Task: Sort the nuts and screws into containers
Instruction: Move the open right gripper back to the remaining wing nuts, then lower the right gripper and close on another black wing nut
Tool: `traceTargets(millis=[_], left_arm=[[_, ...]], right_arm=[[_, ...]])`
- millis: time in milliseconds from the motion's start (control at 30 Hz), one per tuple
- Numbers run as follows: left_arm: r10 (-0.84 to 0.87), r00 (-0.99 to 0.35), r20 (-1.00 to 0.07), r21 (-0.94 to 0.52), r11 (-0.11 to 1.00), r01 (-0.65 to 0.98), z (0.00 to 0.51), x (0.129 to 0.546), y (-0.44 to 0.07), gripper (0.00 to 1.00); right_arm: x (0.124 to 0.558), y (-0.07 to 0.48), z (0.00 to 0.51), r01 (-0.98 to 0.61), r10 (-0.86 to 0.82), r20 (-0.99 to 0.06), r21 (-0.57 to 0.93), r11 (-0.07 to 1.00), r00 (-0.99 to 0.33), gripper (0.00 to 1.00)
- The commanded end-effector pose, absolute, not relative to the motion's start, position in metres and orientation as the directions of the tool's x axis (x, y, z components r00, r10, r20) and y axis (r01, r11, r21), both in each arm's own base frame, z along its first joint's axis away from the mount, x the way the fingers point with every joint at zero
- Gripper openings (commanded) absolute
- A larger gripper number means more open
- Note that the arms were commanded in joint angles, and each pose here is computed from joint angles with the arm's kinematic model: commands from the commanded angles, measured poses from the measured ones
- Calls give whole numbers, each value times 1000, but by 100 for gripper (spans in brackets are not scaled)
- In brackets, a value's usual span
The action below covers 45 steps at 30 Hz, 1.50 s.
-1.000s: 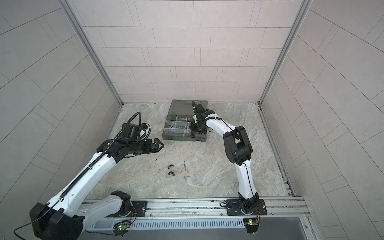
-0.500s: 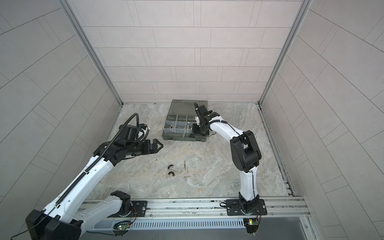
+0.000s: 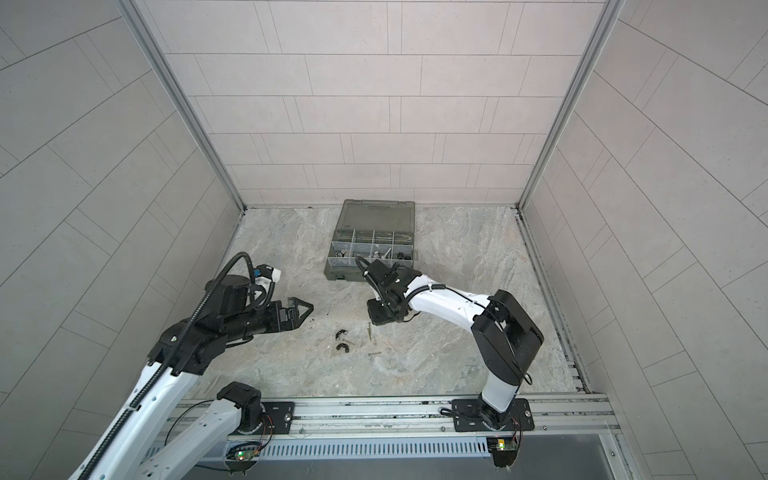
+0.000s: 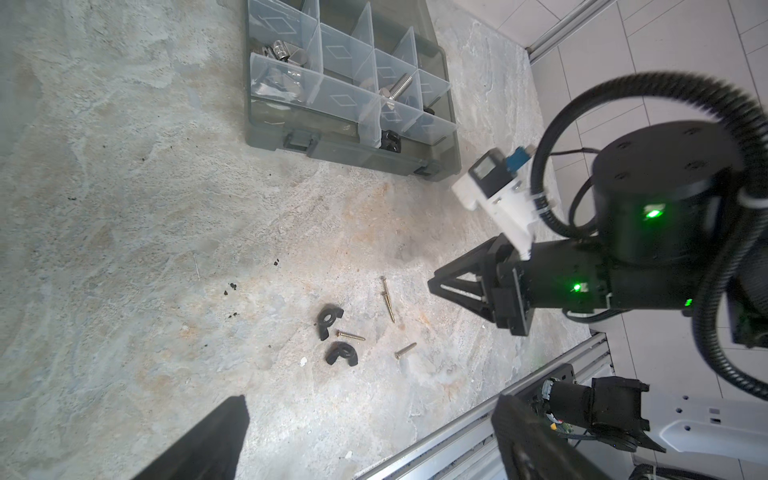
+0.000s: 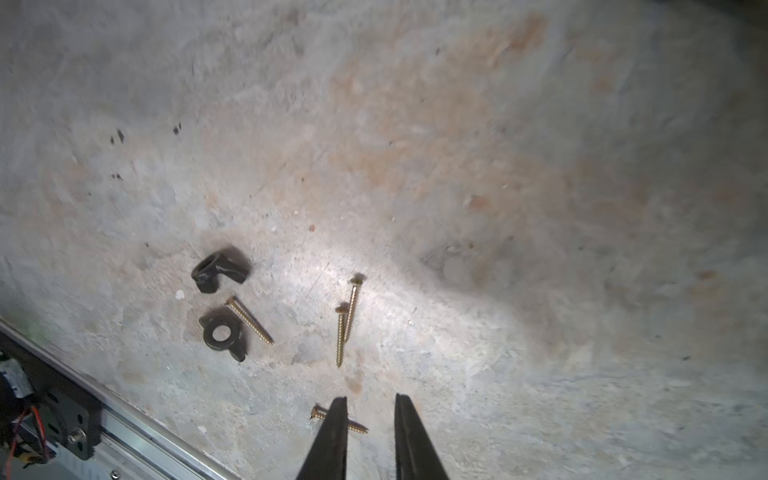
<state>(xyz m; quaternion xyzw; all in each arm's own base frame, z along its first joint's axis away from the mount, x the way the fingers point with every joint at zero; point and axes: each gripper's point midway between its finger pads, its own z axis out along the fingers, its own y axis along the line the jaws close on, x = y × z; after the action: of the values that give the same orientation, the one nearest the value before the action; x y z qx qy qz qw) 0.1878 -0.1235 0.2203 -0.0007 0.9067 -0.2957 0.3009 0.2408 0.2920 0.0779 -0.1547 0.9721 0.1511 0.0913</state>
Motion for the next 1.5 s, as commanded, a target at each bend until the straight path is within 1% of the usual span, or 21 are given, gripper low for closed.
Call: traceTargets(millis=[0, 167, 267, 433, 667, 733, 967, 1167, 1467], left_arm=[[-174, -837, -518, -530, 834, 155, 211, 172, -118, 98], [-180, -820, -543, -519, 840, 160, 217, 159, -110, 98], [-181, -808, -561, -508, 846, 164, 222, 153, -105, 98], [-174, -803, -570, -486, 860, 159, 224, 148, -99, 98], [-186, -794, -579, -468, 873, 137, 225, 149, -93, 98], [-189, -789, -585, -466, 874, 136, 226, 149, -92, 99], [-178, -790, -587, -448, 884, 134, 224, 149, -90, 99], [-170, -786, -594, -441, 886, 142, 225, 148, -89, 99], [-161, -777, -608, -425, 893, 148, 227, 146, -86, 99]], right_arm=[[239, 320, 83, -361, -284, -296, 250, 898, -912, 22], [230, 357, 75, -463, -396, -299, 201, 863, -868, 23], [229, 372, 72, -519, -457, -305, 168, 838, -836, 26], [234, 379, 64, -548, -496, -291, 133, 826, -818, 35], [237, 379, 48, -585, -552, -250, 79, 807, -796, 36], [237, 380, 45, -575, -543, -239, 84, 814, -805, 36], [229, 392, 45, -483, -446, -207, 192, 854, -871, 36], [224, 406, 46, -434, -394, -184, 304, 848, -900, 37], [238, 403, 43, -318, -282, -151, 349, 882, -947, 36]])
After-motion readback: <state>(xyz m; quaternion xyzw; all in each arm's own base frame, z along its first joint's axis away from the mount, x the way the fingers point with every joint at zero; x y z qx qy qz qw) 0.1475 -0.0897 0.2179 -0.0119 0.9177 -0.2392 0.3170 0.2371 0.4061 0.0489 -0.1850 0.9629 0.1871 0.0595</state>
